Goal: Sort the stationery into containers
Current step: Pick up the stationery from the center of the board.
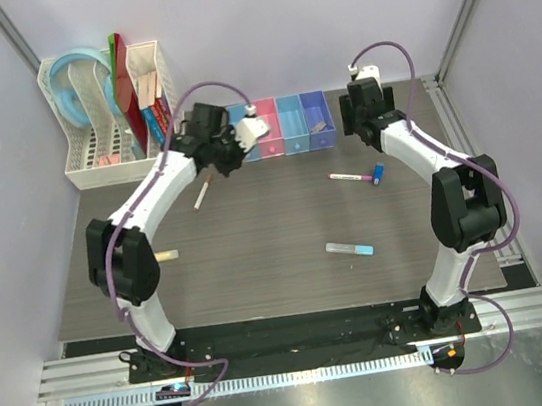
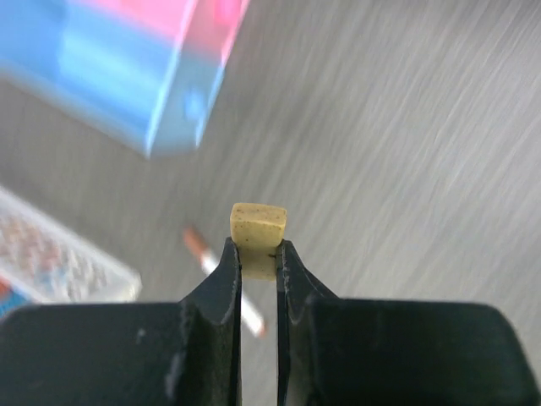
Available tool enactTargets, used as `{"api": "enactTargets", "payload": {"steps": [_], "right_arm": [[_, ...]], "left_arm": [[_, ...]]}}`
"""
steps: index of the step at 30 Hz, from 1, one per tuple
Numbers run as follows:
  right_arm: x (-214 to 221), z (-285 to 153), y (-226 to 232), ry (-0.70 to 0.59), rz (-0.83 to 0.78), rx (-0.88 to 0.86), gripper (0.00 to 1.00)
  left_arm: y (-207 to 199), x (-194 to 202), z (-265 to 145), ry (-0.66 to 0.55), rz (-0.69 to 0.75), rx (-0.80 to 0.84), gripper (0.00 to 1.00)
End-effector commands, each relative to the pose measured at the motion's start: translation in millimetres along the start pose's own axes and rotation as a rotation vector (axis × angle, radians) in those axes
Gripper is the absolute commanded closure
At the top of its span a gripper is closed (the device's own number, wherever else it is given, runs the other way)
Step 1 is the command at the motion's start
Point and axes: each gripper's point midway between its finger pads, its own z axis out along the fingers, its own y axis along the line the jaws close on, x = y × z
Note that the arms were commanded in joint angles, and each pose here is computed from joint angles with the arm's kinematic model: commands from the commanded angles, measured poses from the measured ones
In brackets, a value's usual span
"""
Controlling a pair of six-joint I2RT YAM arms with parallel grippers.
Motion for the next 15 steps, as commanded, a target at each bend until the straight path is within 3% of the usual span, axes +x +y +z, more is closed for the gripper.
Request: {"api": "enactTargets", "payload": {"steps": [1,3,5,6,9,15], "right_arm": [[22,-9,-40,0.061,-0.022,0.076,0.19],[33,-11,-59,0.082,-0.005,0.108,0.19],[38,-16,-70,0.088,0.003,0.123,0.19],[49,-15,-76,0.109,0.003,0.133,0.19],[56,-20,-85,0.117,0.005,0.148,0.19],[51,-23,-91,0.099,0.021,0.155,0.19]], "left_arm": [[15,-85,40,-0.173,0.035,-0.113,1.0],[18,-101,72,-0.2,-0.003,-0.108,1.0],[34,-144,69,-0.298,-0.012,-0.14,1.0],[34,-142,94,-0.289,-0.04,-0.131,1.0],[56,-189,92,-0.417,-0.031,-0.218,1.0],[46,-213,136,-0.504,0.009,-0.288,1.0]]}}
